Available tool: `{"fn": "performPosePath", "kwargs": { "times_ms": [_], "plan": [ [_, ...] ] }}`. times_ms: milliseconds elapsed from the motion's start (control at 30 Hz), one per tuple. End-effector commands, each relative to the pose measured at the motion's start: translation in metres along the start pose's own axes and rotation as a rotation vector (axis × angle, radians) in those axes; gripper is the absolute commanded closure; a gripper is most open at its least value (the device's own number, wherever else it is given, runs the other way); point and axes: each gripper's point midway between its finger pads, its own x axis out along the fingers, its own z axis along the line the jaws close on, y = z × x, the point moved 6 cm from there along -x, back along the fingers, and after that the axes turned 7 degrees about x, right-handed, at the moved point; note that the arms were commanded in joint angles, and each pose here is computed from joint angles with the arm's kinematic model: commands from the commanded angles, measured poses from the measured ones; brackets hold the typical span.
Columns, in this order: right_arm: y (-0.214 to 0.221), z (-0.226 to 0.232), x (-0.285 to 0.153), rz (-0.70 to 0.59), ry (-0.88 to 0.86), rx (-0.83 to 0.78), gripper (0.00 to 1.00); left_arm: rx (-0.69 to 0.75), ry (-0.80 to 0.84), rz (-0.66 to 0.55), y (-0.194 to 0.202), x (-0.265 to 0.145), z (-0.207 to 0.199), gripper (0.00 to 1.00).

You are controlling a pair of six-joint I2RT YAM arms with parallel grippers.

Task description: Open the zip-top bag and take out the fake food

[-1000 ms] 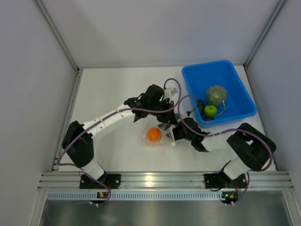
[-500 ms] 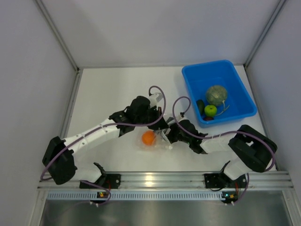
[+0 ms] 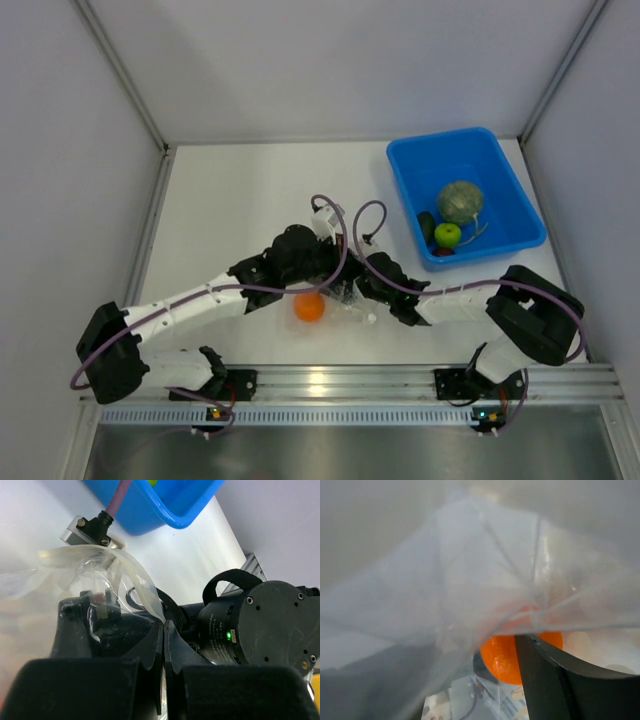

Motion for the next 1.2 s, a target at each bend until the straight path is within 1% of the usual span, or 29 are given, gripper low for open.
{"fn": "performPosePath", "kwargs": {
  "times_ms": [0, 33, 67, 133, 167, 200, 267, 400, 500, 533, 600, 633, 667, 733, 800, 867, 933, 967, 1033, 1100, 1133, 1167],
  "plan": [
    [0.01, 0.026, 0.004, 0.02, -0.05, -0.097, 0.35, 0.014, 0.0, -0.169, -0.022, -0.008, -0.012, 1.0],
    [0.018, 0.026, 0.002, 0.036, -0.048, -0.116, 0.35, 0.007, -0.013, -0.183, -0.022, -0.011, -0.01, 1.0],
    [0.021, 0.025, 0.001, 0.041, -0.041, -0.138, 0.35, 0.004, -0.059, -0.209, -0.023, -0.012, -0.004, 1.0],
    [0.031, 0.015, -0.002, 0.064, 0.022, -0.224, 0.35, 0.01, -0.096, -0.214, -0.015, -0.016, 0.005, 1.0],
    [0.03, 0.014, -0.002, 0.041, 0.045, -0.276, 0.34, 0.012, -0.121, -0.223, -0.014, -0.017, 0.01, 1.0],
    [0.036, 0.005, -0.005, 0.065, 0.096, -0.31, 0.33, 0.013, -0.139, -0.212, -0.006, -0.017, 0.016, 1.0],
    [0.039, 0.003, -0.007, 0.065, 0.129, -0.374, 0.3, 0.014, -0.152, -0.214, -0.002, -0.019, 0.02, 1.0],
    [0.059, -0.017, -0.01, 0.142, 0.219, -0.465, 0.27, 0.006, -0.199, -0.206, 0.008, -0.02, 0.031, 1.0],
    [0.067, -0.029, -0.012, 0.188, 0.256, -0.499, 0.24, 0.006, -0.214, -0.189, 0.017, -0.019, 0.037, 1.0],
    [0.069, -0.031, -0.013, 0.201, 0.259, -0.505, 0.21, 0.008, -0.218, -0.18, 0.02, -0.019, 0.039, 1.0],
    [0.076, -0.034, -0.017, 0.256, 0.254, -0.526, 0.18, 0.016, -0.221, -0.166, 0.024, -0.018, 0.041, 1.0],
    [0.076, -0.033, -0.016, 0.257, 0.254, -0.534, 0.17, 0.017, -0.225, -0.157, 0.026, -0.017, 0.043, 1.0],
    [0.081, -0.032, -0.017, 0.293, 0.239, -0.533, 0.17, 0.017, -0.231, -0.147, 0.03, -0.016, 0.046, 1.0],
    [0.088, -0.03, -0.018, 0.319, 0.219, -0.533, 0.15, 0.004, -0.24, -0.147, 0.033, -0.017, 0.048, 1.0],
    [0.096, -0.025, -0.018, 0.345, 0.156, -0.49, 0.15, 0.001, -0.245, -0.142, 0.038, -0.019, 0.051, 1.0],
    [0.096, -0.029, -0.021, 0.323, 0.141, -0.43, 0.15, 0.001, -0.231, -0.151, 0.039, -0.022, 0.05, 1.0],
    [0.09, -0.021, -0.022, 0.262, 0.115, -0.405, 0.16, 0.004, -0.202, -0.154, 0.042, -0.024, 0.048, 1.0],
    [0.082, -0.023, -0.021, 0.192, 0.137, -0.397, 0.16, 0.007, -0.172, -0.138, 0.043, -0.025, 0.044, 1.0],
    [0.072, -0.02, -0.025, 0.128, 0.163, -0.386, 0.17, 0.022, -0.139, -0.139, 0.038, -0.026, 0.037, 1.0],
    [0.055, -0.013, -0.028, 0.016, 0.178, -0.379, 0.17, 0.033, -0.101, -0.138, 0.033, -0.026, 0.03, 1.0],
    [0.047, -0.021, -0.032, -0.015, 0.24, -0.396, 0.18, 0.035, -0.076, -0.15, 0.023, -0.026, 0.022, 1.0],
    [0.033, -0.016, -0.032, -0.099, 0.272, -0.435, 0.18, 0.039, -0.066, -0.161, 0.016, -0.024, 0.017, 1.0]
  ]
}}
